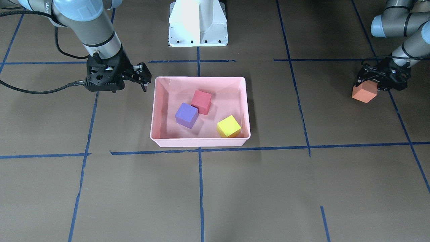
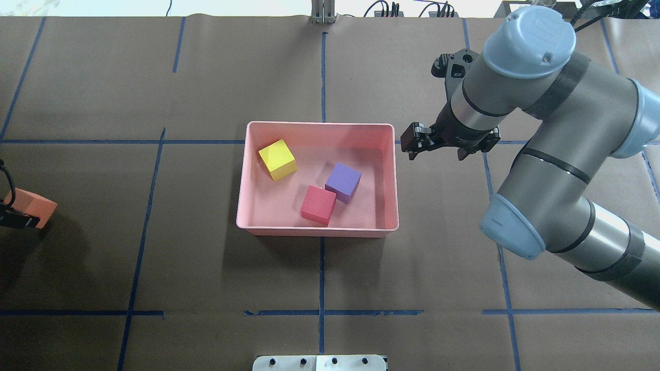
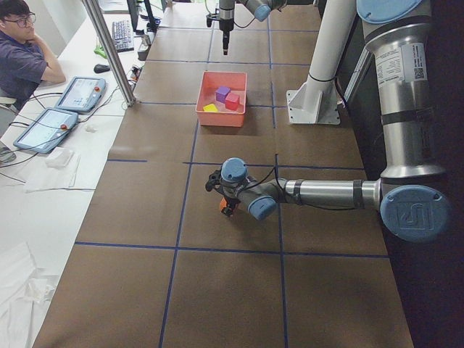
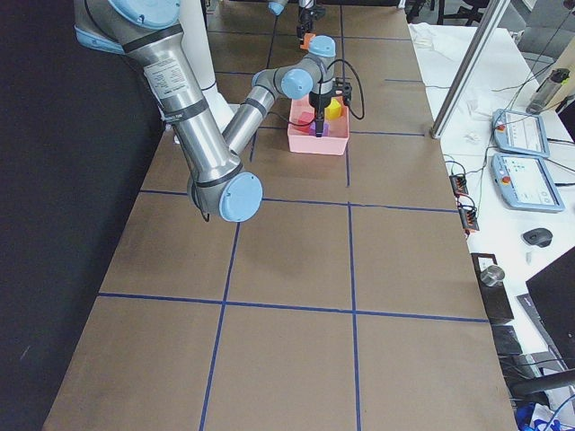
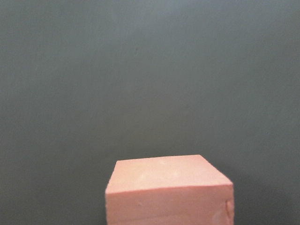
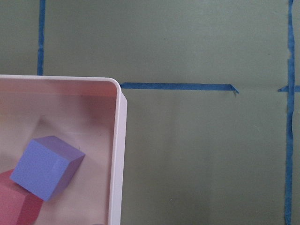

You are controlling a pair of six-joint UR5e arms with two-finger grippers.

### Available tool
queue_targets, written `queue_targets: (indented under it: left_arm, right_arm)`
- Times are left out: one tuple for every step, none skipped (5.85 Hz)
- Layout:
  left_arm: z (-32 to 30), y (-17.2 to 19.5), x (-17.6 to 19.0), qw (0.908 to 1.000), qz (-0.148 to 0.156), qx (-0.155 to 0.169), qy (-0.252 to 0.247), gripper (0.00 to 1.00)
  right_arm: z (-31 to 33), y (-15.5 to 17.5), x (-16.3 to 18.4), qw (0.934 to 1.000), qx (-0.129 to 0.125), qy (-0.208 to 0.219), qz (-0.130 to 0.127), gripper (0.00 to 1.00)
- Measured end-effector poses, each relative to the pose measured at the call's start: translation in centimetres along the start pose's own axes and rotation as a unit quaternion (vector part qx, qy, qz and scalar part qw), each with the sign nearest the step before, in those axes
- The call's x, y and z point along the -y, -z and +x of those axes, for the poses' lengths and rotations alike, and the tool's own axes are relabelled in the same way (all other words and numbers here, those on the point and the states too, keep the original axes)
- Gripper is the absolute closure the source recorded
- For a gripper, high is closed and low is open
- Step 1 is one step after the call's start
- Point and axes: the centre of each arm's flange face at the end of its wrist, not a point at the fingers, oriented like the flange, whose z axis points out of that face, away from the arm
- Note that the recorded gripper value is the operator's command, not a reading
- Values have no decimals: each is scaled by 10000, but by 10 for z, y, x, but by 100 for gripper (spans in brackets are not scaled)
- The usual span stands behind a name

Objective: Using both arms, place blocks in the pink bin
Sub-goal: 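Release and lift the right gripper while the left gripper reaches the orange cube, then carry the orange cube into the pink bin with the left gripper and release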

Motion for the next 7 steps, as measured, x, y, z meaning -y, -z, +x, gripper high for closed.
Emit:
queue_targets:
  left_arm:
    - [28,12,37,9990,155,-76,401,68]
    - [61,25,78,9966,246,-149,778,68]
    - [103,39,122,9930,265,-221,1126,68]
    - [157,51,158,9891,173,-294,1429,68]
    - [218,61,184,9848,-25,-345,1700,68]
    - [288,65,207,9795,-223,-317,1975,68]
    - [363,58,220,9751,-326,-168,2188,60]
  right_arm:
    - [21,-1,7,9997,-83,217,17,0]
    - [51,-1,16,9988,-189,448,-6,0]
    - [90,1,26,9973,-262,676,-77,0]
    - [136,7,34,9954,-306,898,-155,0]
    - [185,14,40,9927,-348,1131,-217,0]
    - [233,22,41,9896,-358,1364,-280,0]
    - [272,29,39,9871,-350,1524,-330,0]
